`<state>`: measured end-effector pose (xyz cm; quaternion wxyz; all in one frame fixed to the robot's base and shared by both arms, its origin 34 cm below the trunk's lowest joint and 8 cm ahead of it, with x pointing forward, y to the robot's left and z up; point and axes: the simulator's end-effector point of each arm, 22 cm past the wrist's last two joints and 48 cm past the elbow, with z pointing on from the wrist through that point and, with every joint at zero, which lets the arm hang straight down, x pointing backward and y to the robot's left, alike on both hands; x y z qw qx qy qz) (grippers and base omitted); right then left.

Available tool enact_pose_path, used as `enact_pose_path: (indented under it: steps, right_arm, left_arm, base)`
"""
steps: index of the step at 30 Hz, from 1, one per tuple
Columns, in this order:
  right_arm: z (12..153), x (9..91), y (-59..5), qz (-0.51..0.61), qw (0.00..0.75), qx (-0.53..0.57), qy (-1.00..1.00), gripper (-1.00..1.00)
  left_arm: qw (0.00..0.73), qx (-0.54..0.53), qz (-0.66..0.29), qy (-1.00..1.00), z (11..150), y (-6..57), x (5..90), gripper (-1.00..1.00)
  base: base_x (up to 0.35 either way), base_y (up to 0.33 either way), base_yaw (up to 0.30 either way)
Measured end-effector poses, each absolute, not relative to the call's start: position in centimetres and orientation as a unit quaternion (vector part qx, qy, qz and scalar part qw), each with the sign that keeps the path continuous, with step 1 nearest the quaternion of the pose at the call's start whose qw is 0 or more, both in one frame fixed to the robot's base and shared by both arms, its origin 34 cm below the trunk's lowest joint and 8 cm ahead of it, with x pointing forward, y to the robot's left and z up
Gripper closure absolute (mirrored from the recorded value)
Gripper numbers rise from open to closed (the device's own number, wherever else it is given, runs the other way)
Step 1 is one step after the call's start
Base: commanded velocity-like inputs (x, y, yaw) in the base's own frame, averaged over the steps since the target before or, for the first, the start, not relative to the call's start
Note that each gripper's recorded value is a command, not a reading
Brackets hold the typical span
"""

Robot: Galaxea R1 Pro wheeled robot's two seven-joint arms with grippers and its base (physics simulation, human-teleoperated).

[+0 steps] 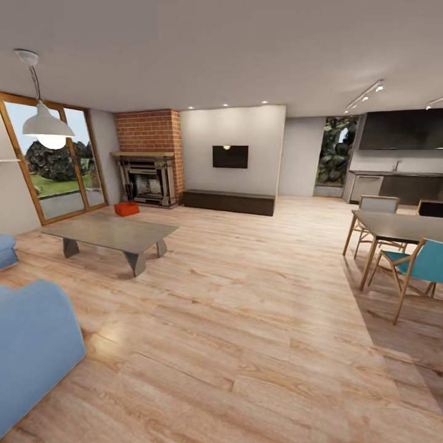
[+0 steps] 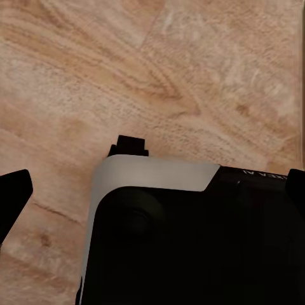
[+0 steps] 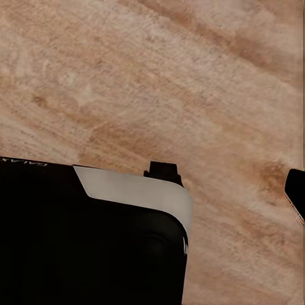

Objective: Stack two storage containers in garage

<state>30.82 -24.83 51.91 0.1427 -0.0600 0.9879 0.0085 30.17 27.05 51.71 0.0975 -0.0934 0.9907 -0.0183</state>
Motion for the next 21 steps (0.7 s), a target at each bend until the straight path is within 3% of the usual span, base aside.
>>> enact_pose_path:
  steps: [21]
  right_arm:
    - [51.91, 30.85, -24.76, 0.009, 0.143, -0.06, 0.988, -1.0]
  left_arm:
    - [0.097, -0.093, -0.018, 0.991, 51.71, 27.05, 30.17, -1.0]
  base:
    - [0.321, 0.0, 0.0]
